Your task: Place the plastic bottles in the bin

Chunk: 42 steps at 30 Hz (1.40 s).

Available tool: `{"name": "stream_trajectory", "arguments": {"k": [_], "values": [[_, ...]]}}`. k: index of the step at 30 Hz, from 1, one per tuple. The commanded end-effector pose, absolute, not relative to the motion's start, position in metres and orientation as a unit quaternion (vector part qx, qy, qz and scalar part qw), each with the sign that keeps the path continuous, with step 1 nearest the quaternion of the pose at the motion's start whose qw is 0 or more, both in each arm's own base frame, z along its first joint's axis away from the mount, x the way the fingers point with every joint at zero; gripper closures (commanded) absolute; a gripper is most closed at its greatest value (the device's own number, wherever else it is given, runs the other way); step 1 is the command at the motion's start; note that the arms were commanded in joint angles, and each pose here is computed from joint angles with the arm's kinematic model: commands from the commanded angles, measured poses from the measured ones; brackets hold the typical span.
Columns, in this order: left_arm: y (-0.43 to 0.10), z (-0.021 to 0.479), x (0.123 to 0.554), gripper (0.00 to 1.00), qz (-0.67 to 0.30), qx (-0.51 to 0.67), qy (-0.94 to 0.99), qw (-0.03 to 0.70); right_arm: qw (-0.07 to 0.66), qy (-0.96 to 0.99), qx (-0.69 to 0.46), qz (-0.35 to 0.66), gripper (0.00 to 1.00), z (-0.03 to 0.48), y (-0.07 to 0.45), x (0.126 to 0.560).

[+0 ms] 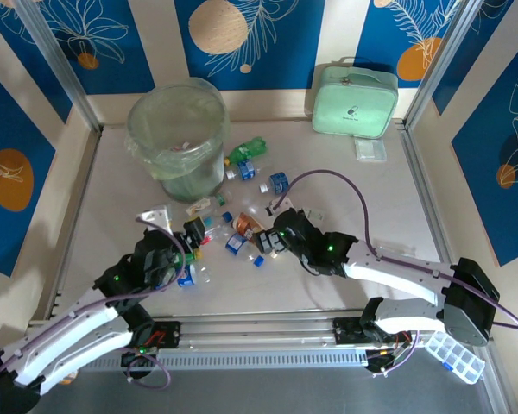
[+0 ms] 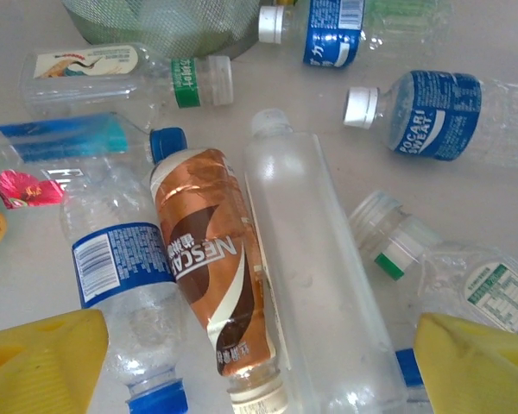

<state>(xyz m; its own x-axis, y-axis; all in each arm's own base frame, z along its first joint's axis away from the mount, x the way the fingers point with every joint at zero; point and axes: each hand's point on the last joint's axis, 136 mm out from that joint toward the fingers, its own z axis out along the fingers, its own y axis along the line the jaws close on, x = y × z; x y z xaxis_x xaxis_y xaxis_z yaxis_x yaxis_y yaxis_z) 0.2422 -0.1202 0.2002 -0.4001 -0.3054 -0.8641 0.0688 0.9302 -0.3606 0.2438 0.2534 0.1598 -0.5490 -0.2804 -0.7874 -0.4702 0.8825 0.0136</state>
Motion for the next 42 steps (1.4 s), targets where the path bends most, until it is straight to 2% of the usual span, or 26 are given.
{"name": "stream_trajectory", "arguments": {"k": [1,8,11,19,32,36,42], "values": [[-0.118,0.204,0.241,0.14,-0.186,-0.089,0.809,0.550,0.373,0.906,-0.186,0.075,0.09,0.144,0.232,0.239],[-0.142,0.197,0.242,0.13,-0.224,-0.065,0.820,0.522,0.271,0.956,-0.107,0.007,0.10,0.116,0.183,0.222],[-0.152,0.195,0.242,0.13,-0.235,-0.053,0.828,0.507,0.249,0.966,-0.067,-0.018,0.01,0.110,0.160,0.218],[-0.151,0.202,0.238,0.14,-0.249,-0.050,0.820,0.513,0.208,0.978,-0.003,0.031,0.00,0.080,0.142,0.224],[-0.140,0.210,0.234,0.14,-0.247,-0.062,0.810,0.529,0.169,0.985,0.001,0.033,0.11,0.057,0.135,0.213],[-0.115,0.232,0.227,0.14,-0.227,-0.081,0.790,0.564,0.149,0.988,0.009,0.037,0.13,0.052,0.135,0.206],[-0.090,0.246,0.214,0.15,-0.255,-0.115,0.741,0.610,0.120,0.992,0.024,0.030,0.15,0.039,0.133,0.195]]}}
